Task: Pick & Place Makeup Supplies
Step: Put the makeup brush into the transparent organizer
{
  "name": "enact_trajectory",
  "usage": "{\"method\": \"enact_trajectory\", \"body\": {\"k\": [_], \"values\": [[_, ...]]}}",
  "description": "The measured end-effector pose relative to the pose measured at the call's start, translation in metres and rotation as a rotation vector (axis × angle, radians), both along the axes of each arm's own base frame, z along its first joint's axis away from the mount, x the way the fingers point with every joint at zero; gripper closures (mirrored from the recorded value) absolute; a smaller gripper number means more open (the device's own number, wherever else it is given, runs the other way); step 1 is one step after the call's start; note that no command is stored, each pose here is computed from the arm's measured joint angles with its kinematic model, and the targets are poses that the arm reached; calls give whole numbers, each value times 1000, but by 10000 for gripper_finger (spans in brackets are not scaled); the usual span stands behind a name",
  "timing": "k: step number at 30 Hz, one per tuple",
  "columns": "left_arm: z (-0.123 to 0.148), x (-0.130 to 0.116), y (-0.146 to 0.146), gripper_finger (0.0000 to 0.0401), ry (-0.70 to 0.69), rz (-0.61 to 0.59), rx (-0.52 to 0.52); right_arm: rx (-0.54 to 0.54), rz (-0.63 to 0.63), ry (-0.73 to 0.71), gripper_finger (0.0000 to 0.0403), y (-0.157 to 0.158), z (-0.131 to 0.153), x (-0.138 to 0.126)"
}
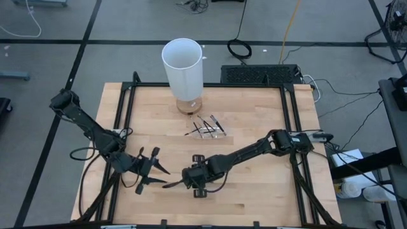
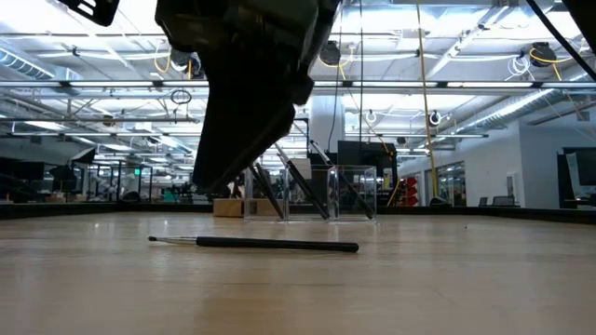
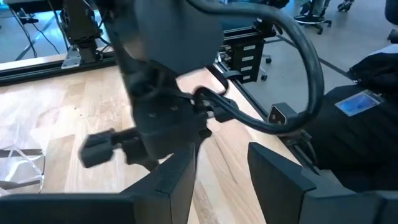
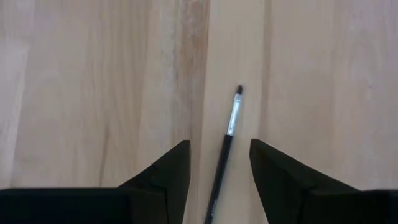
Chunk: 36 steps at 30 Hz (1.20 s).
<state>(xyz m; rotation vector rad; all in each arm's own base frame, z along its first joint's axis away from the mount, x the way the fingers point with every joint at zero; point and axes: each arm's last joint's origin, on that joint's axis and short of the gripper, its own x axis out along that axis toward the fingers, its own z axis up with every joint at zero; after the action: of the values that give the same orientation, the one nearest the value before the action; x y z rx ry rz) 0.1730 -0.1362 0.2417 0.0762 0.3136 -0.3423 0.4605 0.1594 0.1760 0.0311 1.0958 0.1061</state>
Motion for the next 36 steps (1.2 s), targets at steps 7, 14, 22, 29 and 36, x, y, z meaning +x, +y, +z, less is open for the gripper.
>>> {"method": "enact_trajectory", "body": {"k": [7, 14, 22, 29, 36], "values": [[0, 2, 2, 242, 4, 16, -11, -29, -45, 8, 248, -2, -28, -8], [0, 2, 2, 242, 4, 17, -13, -32, -50, 5, 248, -2, -40, -12], [0, 2, 3, 242, -1, 31, -3, -18, -44, 5, 262, -5, -60, -21], [0, 2, 3, 242, -6, 29, 4, 0, -54, 57, 327, -10, -82, -33], [2, 3, 3, 242, -21, 61, -15, 34, -55, 51, 394, -11, -91, -37]]}}
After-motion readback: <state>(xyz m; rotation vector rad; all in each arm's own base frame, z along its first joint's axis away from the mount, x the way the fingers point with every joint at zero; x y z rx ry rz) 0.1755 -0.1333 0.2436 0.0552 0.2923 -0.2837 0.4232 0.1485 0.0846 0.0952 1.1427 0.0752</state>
